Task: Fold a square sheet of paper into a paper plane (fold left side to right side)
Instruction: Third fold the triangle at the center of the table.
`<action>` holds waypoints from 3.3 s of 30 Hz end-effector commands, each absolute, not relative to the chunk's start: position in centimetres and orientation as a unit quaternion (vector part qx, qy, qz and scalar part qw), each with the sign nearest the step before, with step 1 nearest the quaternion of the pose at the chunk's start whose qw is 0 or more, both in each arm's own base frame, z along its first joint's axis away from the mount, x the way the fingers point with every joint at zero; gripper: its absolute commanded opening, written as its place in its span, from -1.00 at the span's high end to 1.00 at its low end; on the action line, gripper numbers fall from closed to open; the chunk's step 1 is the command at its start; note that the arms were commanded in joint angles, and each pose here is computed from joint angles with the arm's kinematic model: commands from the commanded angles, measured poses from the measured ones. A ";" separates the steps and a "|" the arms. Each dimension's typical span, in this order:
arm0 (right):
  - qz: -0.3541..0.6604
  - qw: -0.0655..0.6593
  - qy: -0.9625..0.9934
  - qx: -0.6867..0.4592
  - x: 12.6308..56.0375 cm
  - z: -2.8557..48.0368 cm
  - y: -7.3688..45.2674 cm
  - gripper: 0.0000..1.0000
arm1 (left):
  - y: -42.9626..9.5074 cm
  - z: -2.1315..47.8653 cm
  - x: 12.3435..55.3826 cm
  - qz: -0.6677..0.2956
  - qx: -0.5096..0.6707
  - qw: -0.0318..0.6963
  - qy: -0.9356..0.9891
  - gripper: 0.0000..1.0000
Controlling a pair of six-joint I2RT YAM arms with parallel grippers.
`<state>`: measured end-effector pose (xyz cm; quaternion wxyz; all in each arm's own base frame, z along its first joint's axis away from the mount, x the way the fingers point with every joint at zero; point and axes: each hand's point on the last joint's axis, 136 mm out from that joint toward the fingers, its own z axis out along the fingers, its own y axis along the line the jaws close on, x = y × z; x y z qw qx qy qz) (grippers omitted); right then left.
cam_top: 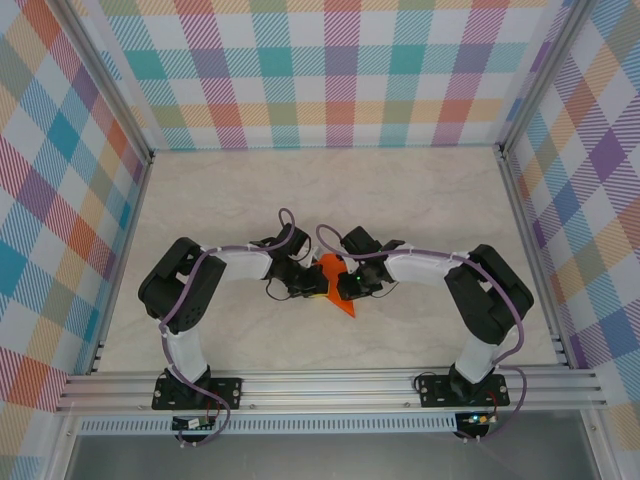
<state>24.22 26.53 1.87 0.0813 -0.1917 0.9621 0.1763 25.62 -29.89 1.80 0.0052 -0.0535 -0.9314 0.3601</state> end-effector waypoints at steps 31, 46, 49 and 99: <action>0.280 -0.013 0.951 -0.130 19.0 2.7 27.3 0.42 | -28.1 -1.3 24.7 0.304 -0.040 0.020 -0.952 0.90; 0.241 -0.040 0.962 -0.122 18.2 0.9 25.9 0.52 | -28.1 -1.4 24.8 0.301 -0.040 0.020 -0.953 0.91; 0.224 -0.048 0.966 -0.115 17.7 0.5 25.0 0.56 | -28.1 -1.4 24.9 0.300 -0.039 0.020 -0.953 0.91; 0.173 -0.095 0.979 -0.047 15.5 -2.0 22.4 0.79 | -27.8 0.1 27.0 0.289 -0.051 -0.005 -0.956 0.85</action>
